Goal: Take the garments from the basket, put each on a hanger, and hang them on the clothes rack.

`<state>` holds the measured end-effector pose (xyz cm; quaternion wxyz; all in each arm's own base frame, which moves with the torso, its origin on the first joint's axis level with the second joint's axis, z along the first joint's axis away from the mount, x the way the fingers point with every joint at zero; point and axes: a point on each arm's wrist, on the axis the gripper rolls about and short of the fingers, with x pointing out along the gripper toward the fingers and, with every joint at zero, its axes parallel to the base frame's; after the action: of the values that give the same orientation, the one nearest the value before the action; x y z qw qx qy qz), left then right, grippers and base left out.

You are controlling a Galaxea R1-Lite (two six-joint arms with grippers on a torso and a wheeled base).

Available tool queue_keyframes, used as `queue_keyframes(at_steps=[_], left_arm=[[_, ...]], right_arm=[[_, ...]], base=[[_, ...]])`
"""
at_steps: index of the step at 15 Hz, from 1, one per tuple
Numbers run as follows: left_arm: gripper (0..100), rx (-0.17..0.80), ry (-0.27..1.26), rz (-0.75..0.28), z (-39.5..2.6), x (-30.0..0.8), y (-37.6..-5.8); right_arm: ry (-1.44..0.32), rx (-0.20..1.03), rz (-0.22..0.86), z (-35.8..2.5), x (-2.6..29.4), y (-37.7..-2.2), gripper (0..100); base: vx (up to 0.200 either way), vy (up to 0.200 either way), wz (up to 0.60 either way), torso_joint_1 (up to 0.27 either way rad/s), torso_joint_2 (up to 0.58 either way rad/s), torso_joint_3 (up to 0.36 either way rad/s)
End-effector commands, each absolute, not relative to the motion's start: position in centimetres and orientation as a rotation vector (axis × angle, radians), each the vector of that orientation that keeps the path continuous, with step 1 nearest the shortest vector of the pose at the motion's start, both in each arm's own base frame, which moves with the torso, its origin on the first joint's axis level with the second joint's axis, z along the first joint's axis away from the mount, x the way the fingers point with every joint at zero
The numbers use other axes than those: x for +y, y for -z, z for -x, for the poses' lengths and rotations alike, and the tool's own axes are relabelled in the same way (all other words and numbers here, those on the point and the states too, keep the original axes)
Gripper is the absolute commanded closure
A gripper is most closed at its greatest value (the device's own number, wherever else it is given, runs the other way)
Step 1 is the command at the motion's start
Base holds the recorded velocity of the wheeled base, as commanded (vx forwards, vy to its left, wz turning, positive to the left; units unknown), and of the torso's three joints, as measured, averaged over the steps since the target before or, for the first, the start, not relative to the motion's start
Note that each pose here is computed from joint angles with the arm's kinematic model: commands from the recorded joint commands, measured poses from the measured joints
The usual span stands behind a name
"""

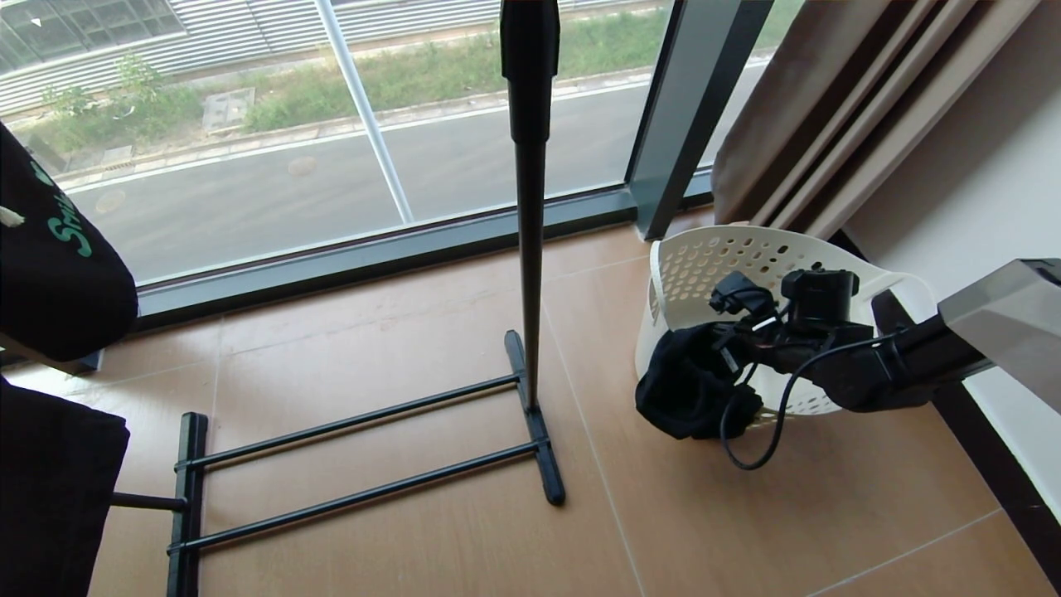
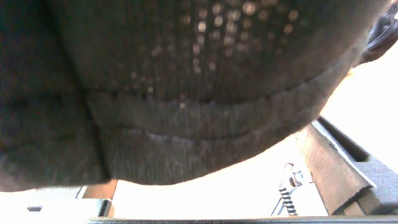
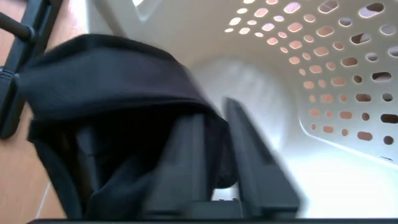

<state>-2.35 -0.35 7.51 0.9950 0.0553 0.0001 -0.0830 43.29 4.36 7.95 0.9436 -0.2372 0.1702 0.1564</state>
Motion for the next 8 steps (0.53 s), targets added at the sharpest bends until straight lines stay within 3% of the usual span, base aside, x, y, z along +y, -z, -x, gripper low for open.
queue_keyframes(at_steps=[1, 4, 8], left_arm=[[0, 0.000, 0.166, -0.111, 2.3, -0.4, -7.5], [0, 0.001, 0.166, -0.111, 2.3, -0.4, -7.5], [0, 0.001, 0.166, -0.111, 2.3, -0.4, -7.5]], right_arm=[[-0.311, 0.292, 0.488, -41.5, 4.3, -10.6, 100], [-0.299, 0.239, 0.490, -38.4, 4.1, -12.5, 100], [-0.326, 0.080, 0.499, -28.2, 4.9, -17.3, 100]], base=[[0.000, 0.000, 0.00, 0.000, 0.00, 0.000], [0.000, 0.000, 0.00, 0.000, 0.00, 0.000], [0.000, 0.000, 0.00, 0.000, 0.00, 0.000]])
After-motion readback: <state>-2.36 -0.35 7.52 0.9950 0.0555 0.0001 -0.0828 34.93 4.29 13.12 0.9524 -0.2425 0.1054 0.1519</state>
